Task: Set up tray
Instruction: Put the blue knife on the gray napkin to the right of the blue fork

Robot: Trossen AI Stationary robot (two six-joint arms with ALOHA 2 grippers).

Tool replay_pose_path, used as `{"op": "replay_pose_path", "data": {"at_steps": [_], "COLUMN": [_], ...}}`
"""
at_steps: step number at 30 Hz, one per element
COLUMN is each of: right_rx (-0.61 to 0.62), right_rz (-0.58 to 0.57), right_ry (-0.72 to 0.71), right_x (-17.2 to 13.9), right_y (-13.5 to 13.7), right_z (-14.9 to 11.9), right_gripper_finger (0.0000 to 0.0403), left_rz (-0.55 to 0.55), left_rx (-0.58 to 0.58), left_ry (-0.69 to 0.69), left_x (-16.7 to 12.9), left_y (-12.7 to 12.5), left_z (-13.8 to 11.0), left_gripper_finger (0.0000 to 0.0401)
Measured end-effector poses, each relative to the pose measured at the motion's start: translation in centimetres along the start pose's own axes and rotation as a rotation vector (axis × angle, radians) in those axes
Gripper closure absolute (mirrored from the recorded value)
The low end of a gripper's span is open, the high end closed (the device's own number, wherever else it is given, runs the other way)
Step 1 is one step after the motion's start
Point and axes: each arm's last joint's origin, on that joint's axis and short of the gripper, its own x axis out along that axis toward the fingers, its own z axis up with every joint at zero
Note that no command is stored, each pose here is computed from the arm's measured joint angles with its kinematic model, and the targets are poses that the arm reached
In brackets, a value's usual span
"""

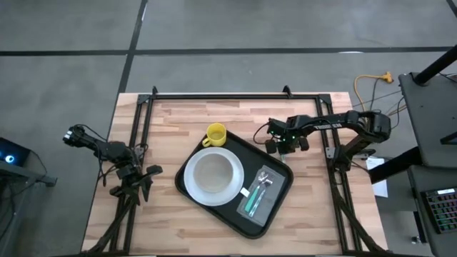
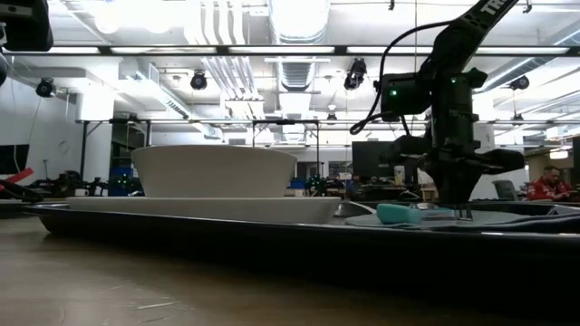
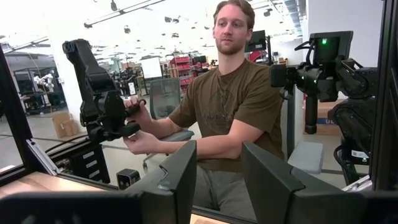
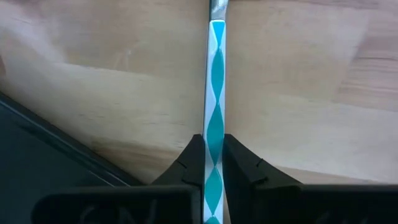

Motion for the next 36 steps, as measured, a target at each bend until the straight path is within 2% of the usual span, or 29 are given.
{"op": "replay_pose_path", "data": {"at_steps": [5,12,18,26,33,36], "right_rx": [0.012,0.153,0.212,0.389,0.531,0.614], "right_rz": [-0.016,-0.011,0.034,0.016,0.045,0.087], "right_ry": [-0.015,-0.092,-0.123,-0.088,-0.064,-0.01], "right_x": [-0.9,-3.0,-3.9,-2.8,-2.3,-2.2], "right_y": [-0.5,-1.4,-1.3,-0.1,0.9,1.6], "right_z": [-0.3,-0.9,-1.9,-5.1,-8.9,-10.2], "right_gripper_finger": [0.0385,0.0385,0.0385,0.0385,0.0385,0.0385], "left_rz": [0.0,0.0,0.0,0.0,0.0,0.0], "left_rx": [0.0,0.0,0.0,0.0,0.0,0.0], "left_ry": [0.0,0.0,0.0,0.0,0.0,0.0], "left_x": [0.0,0.0,0.0,0.0,0.0,0.0], "left_y": [0.0,0.0,0.0,0.0,0.0,0.0], "left_z": [0.0,0.0,0.0,0.0,0.0,0.0], "left_gripper_finger": [0.0289,0.0289,0.0289,0.0289,0.0289,0.0289]}}
